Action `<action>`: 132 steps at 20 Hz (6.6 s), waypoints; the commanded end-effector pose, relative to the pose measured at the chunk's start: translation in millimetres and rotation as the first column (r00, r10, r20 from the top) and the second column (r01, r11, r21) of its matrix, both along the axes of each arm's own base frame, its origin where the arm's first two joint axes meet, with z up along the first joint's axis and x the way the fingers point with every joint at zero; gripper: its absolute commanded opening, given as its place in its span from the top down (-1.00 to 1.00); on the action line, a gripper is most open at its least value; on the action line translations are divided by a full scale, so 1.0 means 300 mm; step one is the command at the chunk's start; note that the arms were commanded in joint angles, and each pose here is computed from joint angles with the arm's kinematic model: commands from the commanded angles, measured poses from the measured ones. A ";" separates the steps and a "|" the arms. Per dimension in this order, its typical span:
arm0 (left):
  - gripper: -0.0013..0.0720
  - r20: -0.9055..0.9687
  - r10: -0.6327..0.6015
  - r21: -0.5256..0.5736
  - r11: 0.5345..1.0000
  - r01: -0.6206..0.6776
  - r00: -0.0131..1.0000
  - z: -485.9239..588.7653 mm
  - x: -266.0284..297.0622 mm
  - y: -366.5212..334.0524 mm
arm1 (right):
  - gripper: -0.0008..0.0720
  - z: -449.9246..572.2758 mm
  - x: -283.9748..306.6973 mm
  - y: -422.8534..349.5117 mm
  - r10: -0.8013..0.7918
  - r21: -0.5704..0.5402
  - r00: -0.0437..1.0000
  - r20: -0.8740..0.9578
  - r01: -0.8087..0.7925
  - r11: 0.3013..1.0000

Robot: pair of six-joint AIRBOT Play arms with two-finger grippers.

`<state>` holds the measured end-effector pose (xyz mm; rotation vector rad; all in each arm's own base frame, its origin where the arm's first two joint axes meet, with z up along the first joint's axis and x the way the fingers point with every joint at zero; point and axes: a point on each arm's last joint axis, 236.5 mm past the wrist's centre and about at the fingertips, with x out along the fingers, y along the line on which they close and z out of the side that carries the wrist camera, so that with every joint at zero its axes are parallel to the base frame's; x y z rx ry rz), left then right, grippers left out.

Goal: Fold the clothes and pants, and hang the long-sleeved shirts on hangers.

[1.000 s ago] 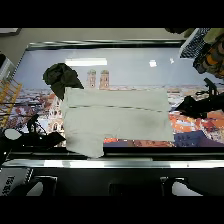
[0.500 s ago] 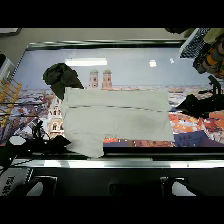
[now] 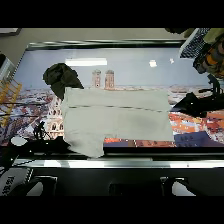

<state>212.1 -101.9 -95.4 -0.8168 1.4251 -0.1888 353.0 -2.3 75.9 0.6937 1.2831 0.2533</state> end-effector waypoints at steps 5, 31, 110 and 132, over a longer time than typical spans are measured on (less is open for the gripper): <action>0.91 0.000 -0.008 -0.003 1.000 0.008 1.000 0.000 -0.004 -0.003 | -0.07 0.010 -0.012 -0.207 -0.151 -0.015 0.988 0.019 0.152 0.988; 0.91 0.001 -0.008 -0.004 1.000 0.008 1.000 0.003 -0.002 -0.003 | 0.81 -0.560 -0.304 -0.080 -0.114 0.112 0.959 -0.261 0.148 0.983; -0.35 0.229 -0.120 0.246 0.967 0.062 0.966 0.481 0.882 0.127 | -0.38 -0.605 0.294 -0.043 -0.105 0.013 0.985 -0.139 0.108 0.994; 0.92 0.152 -0.088 -0.320 0.938 0.133 0.984 0.289 0.673 -1.198 | 0.89 0.372 0.088 -0.105 -0.236 -0.211 0.966 0.103 0.253 0.944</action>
